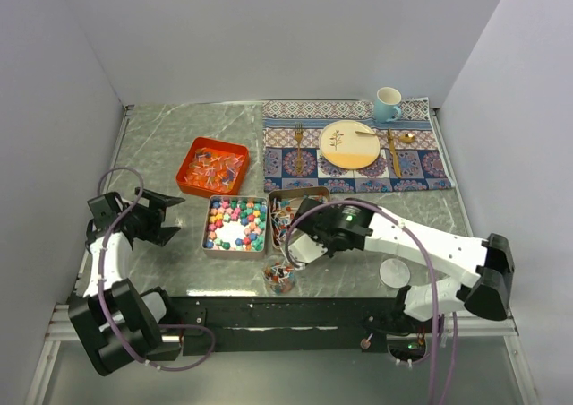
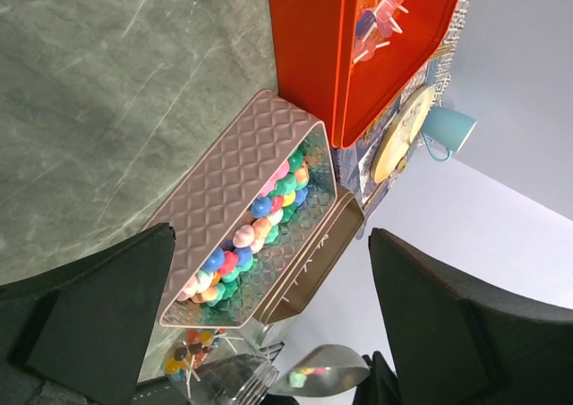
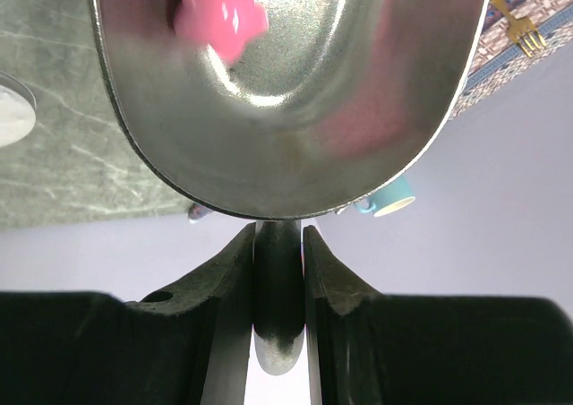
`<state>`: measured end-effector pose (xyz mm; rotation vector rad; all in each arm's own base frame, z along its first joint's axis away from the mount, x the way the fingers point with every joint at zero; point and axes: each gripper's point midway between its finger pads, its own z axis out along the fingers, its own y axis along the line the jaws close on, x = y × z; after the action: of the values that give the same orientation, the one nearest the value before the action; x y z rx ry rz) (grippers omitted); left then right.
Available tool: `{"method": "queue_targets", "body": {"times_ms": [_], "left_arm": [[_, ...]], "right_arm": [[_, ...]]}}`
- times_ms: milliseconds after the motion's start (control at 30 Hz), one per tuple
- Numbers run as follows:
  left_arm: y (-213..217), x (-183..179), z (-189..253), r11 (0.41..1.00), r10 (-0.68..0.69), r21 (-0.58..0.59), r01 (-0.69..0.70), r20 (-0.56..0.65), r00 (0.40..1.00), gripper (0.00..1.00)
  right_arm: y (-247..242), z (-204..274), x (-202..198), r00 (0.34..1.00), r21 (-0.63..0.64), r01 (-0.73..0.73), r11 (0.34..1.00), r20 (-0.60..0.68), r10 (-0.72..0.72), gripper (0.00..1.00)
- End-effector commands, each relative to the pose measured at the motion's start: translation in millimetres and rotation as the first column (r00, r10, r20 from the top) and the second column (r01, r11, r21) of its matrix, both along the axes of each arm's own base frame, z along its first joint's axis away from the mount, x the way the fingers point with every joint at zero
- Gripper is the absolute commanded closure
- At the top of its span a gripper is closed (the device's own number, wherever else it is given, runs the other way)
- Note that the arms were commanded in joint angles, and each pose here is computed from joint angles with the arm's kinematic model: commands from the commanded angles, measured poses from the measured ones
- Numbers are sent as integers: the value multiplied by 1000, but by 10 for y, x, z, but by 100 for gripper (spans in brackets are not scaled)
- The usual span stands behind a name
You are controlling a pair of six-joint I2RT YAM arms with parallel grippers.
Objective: Pack the candies
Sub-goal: Place the fake candies in the packing bottle.
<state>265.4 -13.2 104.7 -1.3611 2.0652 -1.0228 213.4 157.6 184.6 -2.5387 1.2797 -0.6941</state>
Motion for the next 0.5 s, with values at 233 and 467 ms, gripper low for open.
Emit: {"method": "queue_targets", "body": {"times_ms": [233,467], "left_arm": [[5,-12,61,1000,17,11,-18,55,998,4],[27,45,177,1000,20,21,-22,94,995,4]], "right_arm": [[86,297,96,983,-90,38,995,180,-21,100],[166,445,-1,978,-142,5,990,207,25,100]]}}
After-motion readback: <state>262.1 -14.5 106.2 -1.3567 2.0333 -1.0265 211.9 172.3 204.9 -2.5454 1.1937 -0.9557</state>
